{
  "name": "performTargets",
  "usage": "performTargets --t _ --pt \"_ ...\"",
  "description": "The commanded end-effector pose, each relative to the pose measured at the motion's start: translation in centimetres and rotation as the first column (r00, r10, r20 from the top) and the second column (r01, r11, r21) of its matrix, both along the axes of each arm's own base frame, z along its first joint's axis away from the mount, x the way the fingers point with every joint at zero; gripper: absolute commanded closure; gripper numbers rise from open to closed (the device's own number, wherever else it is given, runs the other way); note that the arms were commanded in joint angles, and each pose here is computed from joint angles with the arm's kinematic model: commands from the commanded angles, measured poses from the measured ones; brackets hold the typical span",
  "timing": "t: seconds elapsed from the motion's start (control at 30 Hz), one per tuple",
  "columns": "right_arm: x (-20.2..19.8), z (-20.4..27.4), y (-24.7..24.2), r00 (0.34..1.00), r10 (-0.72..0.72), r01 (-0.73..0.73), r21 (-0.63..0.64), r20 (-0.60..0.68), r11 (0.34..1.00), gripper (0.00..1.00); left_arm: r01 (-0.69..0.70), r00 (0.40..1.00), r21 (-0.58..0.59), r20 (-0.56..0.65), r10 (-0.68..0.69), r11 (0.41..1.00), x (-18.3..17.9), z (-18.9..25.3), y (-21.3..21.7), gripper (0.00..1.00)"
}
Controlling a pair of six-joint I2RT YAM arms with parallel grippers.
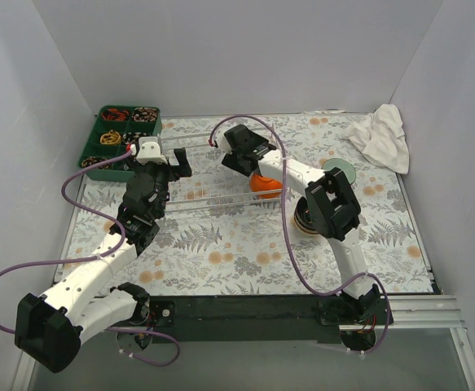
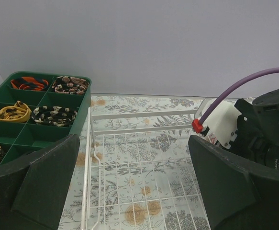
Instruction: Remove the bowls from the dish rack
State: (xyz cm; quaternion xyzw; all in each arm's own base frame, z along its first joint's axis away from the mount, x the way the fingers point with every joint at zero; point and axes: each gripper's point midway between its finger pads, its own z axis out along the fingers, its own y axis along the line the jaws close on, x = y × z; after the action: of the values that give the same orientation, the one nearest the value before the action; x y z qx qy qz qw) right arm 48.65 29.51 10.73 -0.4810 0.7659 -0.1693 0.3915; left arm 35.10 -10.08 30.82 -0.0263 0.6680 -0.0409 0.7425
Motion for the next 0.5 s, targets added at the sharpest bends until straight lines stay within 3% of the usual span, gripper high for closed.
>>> performTargets --t 0.0,0.47 --pt "1.2 1.0 -0.9 0.998 -0.026 0.031 -0.092 0.063 0.995 0.05 0.009 1.000 -0.004 0.009 -0.009 1.000 -0.2 0.0 0.0 0.02" --pt "1.2 -4.2 -2.5 0.998 -0.046 0.059 -0.293 0.050 0.954 0.04 0.012 1.000 -0.002 0.008 -0.012 1.000 -0.2 0.0 -0.1 0.02"
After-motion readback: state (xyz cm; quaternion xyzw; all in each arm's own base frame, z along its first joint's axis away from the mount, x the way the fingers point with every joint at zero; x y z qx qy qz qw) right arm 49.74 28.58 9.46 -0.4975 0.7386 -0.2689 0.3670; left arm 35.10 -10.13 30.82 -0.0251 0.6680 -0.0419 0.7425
